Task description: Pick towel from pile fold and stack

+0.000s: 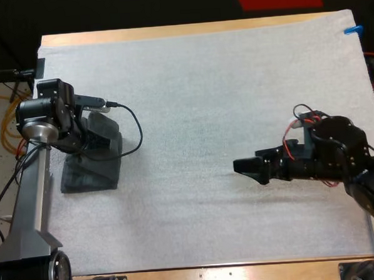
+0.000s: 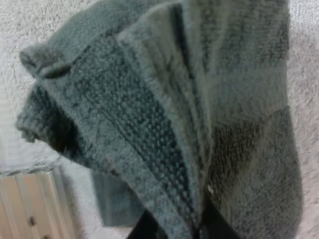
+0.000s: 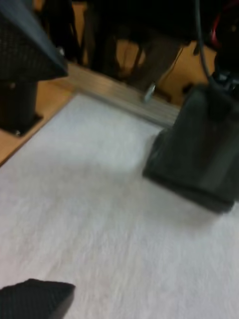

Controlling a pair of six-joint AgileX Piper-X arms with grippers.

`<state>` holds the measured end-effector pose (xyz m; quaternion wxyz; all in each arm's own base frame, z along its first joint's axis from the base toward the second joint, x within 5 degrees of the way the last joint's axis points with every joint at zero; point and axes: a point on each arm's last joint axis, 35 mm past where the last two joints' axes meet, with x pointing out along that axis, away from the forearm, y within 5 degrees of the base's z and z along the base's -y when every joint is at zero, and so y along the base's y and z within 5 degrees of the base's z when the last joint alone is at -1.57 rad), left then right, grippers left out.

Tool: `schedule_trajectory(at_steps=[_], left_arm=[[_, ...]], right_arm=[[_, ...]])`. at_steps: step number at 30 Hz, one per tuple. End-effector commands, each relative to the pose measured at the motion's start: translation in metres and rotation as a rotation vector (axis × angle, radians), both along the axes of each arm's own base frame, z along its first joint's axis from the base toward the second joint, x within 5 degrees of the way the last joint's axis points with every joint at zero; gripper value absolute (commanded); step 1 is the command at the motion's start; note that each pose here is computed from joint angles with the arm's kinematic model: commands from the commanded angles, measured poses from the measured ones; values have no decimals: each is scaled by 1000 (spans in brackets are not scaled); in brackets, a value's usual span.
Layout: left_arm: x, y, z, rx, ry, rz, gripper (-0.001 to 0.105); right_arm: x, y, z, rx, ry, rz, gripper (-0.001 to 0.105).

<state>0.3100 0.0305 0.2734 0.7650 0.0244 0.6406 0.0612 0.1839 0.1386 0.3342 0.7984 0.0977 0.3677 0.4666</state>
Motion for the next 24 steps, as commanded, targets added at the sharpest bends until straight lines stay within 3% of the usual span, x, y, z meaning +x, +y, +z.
schedule_trajectory(at_steps=[1, 7, 12, 16, 20, 24], left_arm=[[-1, 1, 4, 32, -9, -1, 0], [0, 1, 4, 36, -7, -29, 4], [2, 1, 4, 39, -26, -29, 24], [2, 4, 5, 105, -23, -16, 38], [4, 8, 7, 234, -32, -1, 39], [5, 9, 7, 259, -39, 5, 39]], right_arm=[[3, 3, 2, 41, -1, 27, 78], [6, 6, -1, 42, 8, 34, 78], [6, 6, -1, 42, 8, 34, 78], [6, 6, -1, 42, 8, 34, 78], [6, 6, -1, 42, 8, 34, 78], [6, 6, -1, 42, 8, 34, 78]])
